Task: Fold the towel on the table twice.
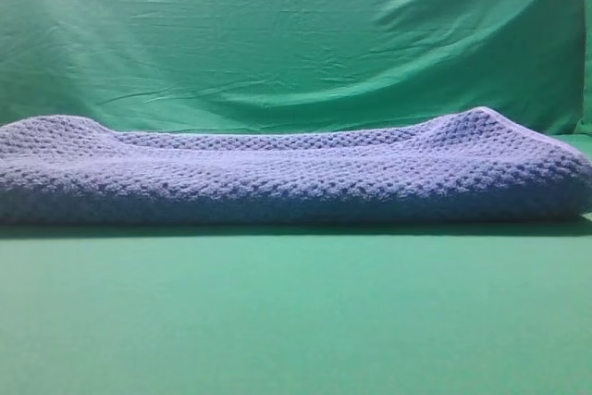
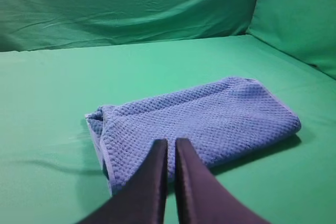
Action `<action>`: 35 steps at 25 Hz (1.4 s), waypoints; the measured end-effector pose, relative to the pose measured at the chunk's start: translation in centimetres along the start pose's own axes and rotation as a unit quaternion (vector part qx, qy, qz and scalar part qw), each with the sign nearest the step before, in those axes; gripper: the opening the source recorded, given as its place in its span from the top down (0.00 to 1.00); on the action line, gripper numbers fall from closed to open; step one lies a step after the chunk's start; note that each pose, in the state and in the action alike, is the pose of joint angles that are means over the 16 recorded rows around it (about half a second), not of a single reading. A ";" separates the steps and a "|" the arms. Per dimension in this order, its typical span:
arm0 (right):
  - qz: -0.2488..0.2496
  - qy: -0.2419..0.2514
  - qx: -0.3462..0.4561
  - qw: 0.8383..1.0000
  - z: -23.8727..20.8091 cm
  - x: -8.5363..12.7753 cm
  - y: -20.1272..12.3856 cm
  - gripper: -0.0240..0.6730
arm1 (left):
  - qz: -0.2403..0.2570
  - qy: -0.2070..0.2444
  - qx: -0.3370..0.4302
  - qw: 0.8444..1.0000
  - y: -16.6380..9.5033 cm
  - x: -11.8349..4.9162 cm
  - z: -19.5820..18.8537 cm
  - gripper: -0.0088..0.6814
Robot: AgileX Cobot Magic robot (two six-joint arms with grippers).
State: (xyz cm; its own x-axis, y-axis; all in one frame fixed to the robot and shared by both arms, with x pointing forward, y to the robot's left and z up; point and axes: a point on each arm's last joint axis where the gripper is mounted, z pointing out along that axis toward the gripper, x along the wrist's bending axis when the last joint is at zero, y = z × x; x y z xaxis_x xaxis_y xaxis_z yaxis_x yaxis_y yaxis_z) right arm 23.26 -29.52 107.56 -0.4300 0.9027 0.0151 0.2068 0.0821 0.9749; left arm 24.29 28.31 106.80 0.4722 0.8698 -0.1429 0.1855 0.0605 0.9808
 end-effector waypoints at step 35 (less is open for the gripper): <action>-0.026 -0.029 0.027 0.999 7.2 -1.0 -8.9 0.97 | -0.014 0.049 0.042 0.998 -9.2 2.8 5.2 0.91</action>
State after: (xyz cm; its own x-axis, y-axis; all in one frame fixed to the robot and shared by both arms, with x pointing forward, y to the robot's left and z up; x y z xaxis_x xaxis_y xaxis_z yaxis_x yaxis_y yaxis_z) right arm 28.20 -28.09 97.30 -0.3894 0.9197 -0.0493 0.2328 0.1501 0.9609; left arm 28.44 27.66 96.67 0.3809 0.9120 -0.1523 0.2702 0.0478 0.9616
